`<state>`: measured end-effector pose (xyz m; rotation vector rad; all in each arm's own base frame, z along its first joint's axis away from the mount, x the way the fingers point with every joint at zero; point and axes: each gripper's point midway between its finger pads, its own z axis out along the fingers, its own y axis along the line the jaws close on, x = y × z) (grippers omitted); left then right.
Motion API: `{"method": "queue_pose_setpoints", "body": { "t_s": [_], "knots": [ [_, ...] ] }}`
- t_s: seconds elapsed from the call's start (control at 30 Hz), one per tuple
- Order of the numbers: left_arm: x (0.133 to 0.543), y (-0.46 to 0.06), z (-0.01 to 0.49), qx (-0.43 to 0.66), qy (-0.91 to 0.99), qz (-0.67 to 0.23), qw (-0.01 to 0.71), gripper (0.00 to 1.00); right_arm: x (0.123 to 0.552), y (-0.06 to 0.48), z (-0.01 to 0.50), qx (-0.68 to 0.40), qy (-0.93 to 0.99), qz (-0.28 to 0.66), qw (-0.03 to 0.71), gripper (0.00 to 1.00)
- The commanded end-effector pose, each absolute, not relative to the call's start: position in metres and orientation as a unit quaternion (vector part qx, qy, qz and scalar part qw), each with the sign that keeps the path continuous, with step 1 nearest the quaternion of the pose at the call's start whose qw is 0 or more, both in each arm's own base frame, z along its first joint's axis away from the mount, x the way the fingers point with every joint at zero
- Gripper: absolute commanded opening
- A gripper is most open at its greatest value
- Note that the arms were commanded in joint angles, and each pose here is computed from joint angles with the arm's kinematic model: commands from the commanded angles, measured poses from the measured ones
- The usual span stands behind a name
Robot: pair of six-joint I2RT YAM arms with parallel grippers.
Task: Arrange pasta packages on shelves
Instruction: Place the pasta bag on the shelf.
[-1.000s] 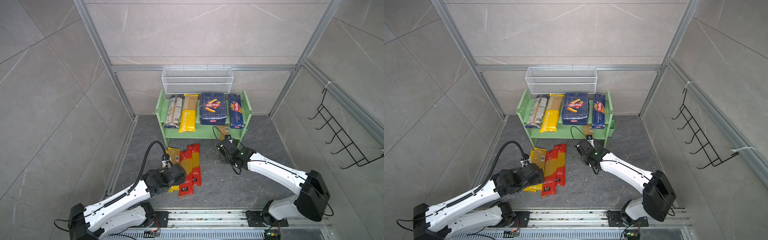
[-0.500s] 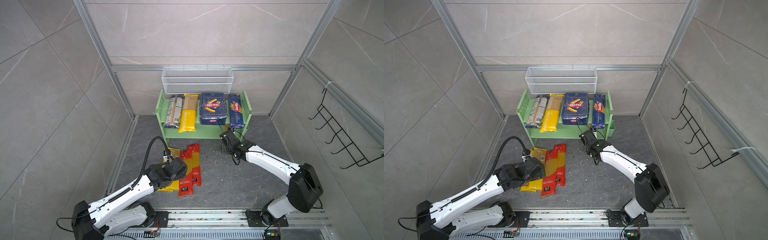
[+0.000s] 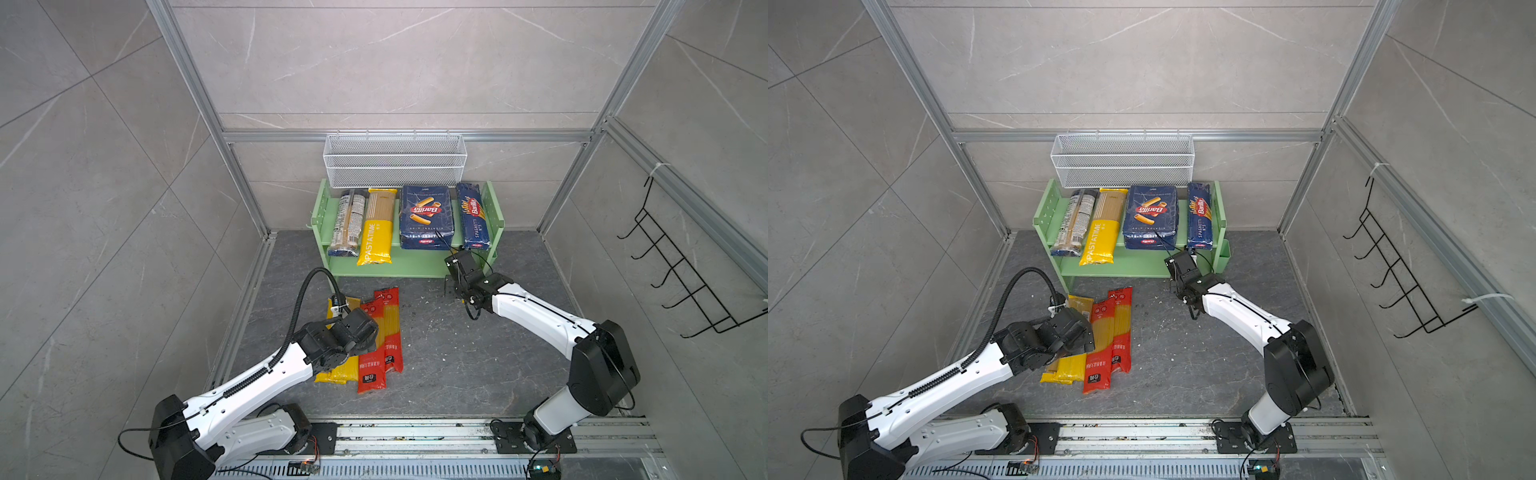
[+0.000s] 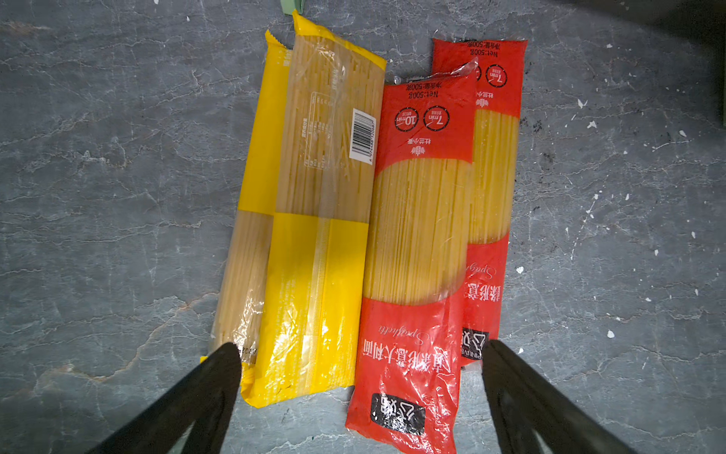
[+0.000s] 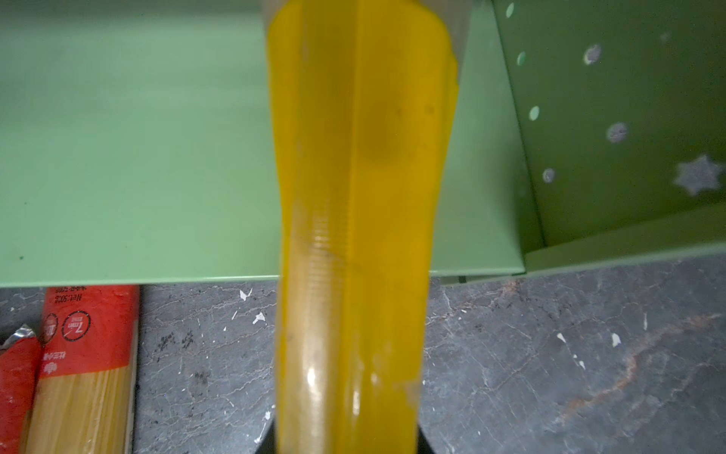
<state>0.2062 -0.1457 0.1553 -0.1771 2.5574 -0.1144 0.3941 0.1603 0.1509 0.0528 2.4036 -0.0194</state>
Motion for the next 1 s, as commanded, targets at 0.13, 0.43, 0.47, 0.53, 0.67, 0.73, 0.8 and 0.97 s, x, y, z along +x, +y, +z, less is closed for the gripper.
{"method": "queue_pose_setpoints", "body": {
  "t_s": [0.13, 0.43, 0.47, 0.53, 0.67, 0.73, 0.8, 0.97],
  "knots": [
    [0.212, -0.15, 0.165, -0.065, 0.953, -0.05, 0.292, 0.97, 0.43, 0.15, 0.162, 0.046, 0.918, -0.009, 0.394, 0.01],
    [0.211, -0.149, 0.163, -0.068, 0.953, -0.05, 0.29, 0.97, 0.427, 0.149, 0.156, 0.047, 0.923, -0.007, 0.381, 0.29],
    [0.211, -0.149, 0.163, -0.068, 0.954, -0.05, 0.289, 0.97, 0.426, 0.149, 0.156, 0.047, 0.924, -0.007, 0.38, 0.3],
    [0.21, -0.149, 0.163, -0.068, 0.954, -0.051, 0.287, 0.97, 0.424, 0.148, 0.156, 0.048, 0.924, -0.006, 0.379, 0.34],
    [0.208, -0.148, 0.162, -0.069, 0.954, -0.054, 0.287, 0.97, 0.42, 0.147, 0.158, 0.05, 0.924, -0.004, 0.379, 0.39],
    [0.208, -0.147, 0.164, -0.071, 0.953, -0.057, 0.289, 0.97, 0.418, 0.145, 0.159, 0.051, 0.924, -0.006, 0.378, 0.4],
    [0.206, -0.146, 0.164, -0.073, 0.952, -0.06, 0.29, 0.97, 0.416, 0.143, 0.158, 0.052, 0.925, -0.008, 0.377, 0.43],
    [0.202, -0.142, 0.164, -0.075, 0.952, -0.066, 0.291, 0.96, 0.408, 0.137, 0.159, 0.061, 0.927, -0.016, 0.371, 0.49]
  ]
}}
